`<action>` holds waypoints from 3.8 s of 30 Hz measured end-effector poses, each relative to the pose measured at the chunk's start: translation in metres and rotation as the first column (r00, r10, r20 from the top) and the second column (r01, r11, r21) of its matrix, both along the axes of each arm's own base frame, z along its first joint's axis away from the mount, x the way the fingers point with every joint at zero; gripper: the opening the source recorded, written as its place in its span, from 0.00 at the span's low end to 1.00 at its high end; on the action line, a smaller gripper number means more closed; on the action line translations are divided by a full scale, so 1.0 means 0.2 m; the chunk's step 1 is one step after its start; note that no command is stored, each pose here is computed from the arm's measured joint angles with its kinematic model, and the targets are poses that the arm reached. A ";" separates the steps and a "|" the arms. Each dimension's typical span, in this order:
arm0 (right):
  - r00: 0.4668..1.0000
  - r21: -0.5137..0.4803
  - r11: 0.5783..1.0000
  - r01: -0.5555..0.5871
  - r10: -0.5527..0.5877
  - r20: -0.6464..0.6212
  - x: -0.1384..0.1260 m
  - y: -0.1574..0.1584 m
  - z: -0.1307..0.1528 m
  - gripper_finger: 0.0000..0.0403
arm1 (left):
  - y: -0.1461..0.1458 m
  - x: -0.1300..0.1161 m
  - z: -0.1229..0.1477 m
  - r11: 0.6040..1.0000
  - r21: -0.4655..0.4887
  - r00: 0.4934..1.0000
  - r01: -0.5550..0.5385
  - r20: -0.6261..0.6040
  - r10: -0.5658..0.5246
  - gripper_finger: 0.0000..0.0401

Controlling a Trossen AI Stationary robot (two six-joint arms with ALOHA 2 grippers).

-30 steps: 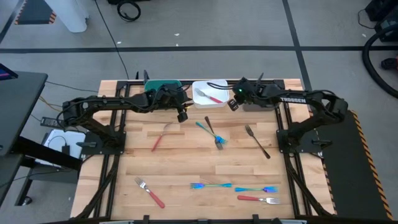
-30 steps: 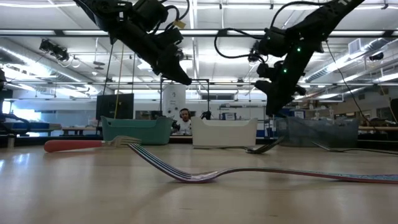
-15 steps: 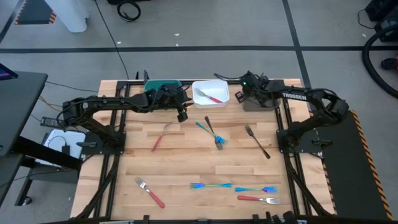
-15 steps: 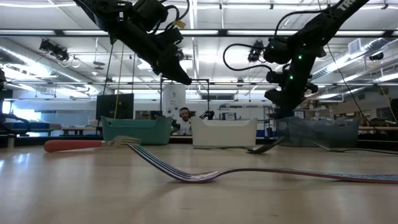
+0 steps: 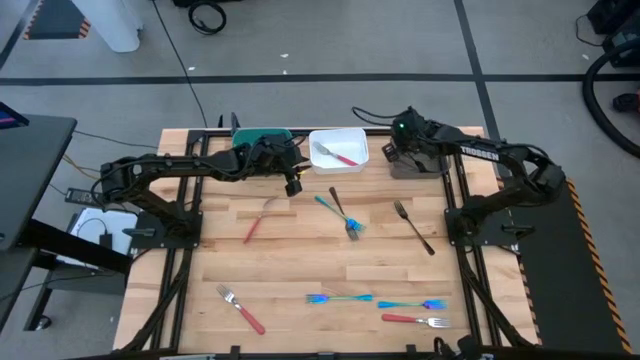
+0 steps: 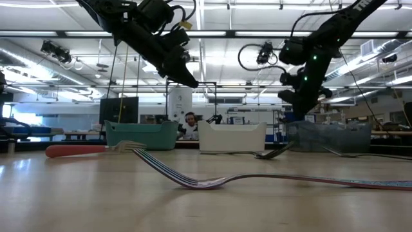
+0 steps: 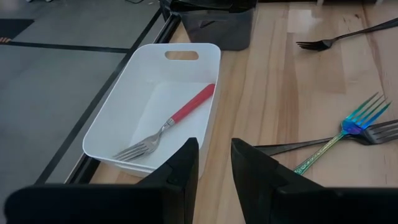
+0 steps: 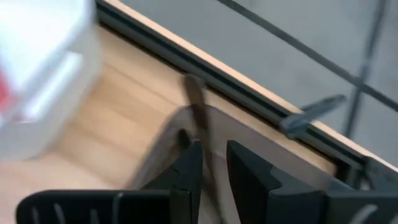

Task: Sort silverware by color (type)
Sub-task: Put the black fork into the black bin

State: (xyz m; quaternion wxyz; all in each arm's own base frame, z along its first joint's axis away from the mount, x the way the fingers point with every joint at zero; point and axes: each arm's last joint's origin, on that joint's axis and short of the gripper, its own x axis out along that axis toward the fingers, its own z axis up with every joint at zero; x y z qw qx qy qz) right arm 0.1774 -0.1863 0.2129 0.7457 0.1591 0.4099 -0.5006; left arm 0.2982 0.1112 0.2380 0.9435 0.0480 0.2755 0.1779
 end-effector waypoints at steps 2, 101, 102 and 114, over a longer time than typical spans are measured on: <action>0.998 0.001 0.999 -0.038 0.038 0.059 0.00 0.03 0.05 0.20 | 0.00 0.00 0.00 1.000 0.000 1.000 0.000 0.000 0.000 0.25; 0.982 0.021 0.986 -0.168 0.165 0.093 -0.17 -0.06 0.11 0.03 | -0.03 0.12 -0.10 0.984 -0.043 0.984 0.173 0.057 -0.171 0.25; 0.983 0.034 0.984 -0.173 0.170 0.075 -0.17 -0.05 0.12 0.03 | -0.03 0.12 -0.10 0.984 -0.043 0.984 0.173 0.057 -0.170 0.25; 0.971 0.172 0.964 -0.204 0.221 -0.090 -0.17 -0.08 0.04 0.06 | -0.03 0.12 -0.10 0.984 -0.042 0.984 0.174 0.058 -0.171 0.25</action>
